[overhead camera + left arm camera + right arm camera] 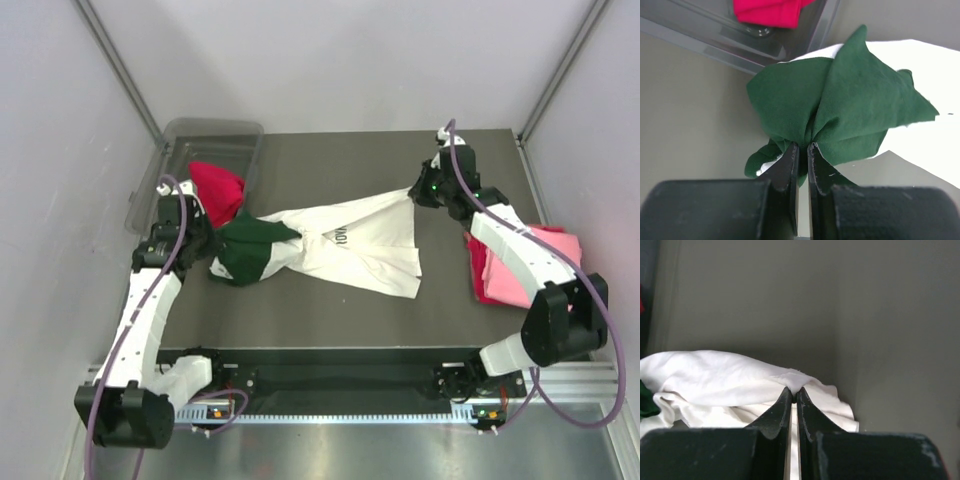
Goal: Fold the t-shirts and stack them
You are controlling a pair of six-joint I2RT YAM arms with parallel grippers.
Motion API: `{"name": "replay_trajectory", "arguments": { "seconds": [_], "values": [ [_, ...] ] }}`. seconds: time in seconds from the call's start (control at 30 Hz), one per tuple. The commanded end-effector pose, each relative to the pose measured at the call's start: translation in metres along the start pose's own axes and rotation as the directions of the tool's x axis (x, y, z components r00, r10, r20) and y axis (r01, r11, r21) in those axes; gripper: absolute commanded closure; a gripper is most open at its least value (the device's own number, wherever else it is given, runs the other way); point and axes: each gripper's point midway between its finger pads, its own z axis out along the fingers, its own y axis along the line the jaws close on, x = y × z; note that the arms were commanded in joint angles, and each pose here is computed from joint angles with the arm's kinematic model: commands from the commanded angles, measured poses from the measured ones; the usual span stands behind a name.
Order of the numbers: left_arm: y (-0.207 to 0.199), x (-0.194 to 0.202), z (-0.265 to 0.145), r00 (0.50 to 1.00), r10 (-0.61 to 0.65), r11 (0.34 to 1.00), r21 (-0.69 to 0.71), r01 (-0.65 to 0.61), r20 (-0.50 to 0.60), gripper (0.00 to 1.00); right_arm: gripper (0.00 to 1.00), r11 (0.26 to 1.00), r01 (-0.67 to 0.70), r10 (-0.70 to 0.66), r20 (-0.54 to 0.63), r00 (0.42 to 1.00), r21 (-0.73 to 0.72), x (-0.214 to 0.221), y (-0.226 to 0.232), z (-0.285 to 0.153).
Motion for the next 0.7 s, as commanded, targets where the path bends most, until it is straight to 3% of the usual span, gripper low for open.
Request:
{"name": "replay_trajectory", "arguments": {
  "seconds": [0.0,0.2,0.43,0.5,0.67],
  "values": [
    [0.004,-0.014,-0.024,0.995,0.017,1.0,-0.025,-0.015,0.102,0.98,1.0,0.999,-0.01,0.009,0.014,1.0,0.048,0.003,-0.019,-0.02],
    [-0.008,-0.005,-0.032,0.996,-0.001,0.999,0.053,-0.004,0.089,0.9,1.0,0.997,-0.036,0.033,0.037,0.999,0.068,0.003,-0.032,-0.039],
    [-0.027,-0.025,-0.045,0.991,0.035,0.989,0.138,-0.053,0.133,0.83,1.0,0.998,-0.049,0.046,0.07,0.997,0.038,-0.02,-0.03,-0.057],
    [-0.027,-0.023,-0.043,0.995,0.037,0.991,0.128,-0.049,0.094,0.8,1.0,0.998,-0.047,0.044,0.072,0.996,0.036,-0.024,-0.028,-0.06],
    [-0.024,-0.015,-0.042,0.994,0.029,0.99,0.133,-0.043,0.101,0.24,1.0,0.998,-0.046,0.042,0.073,0.996,0.051,-0.016,-0.035,-0.061]
  ]
}}
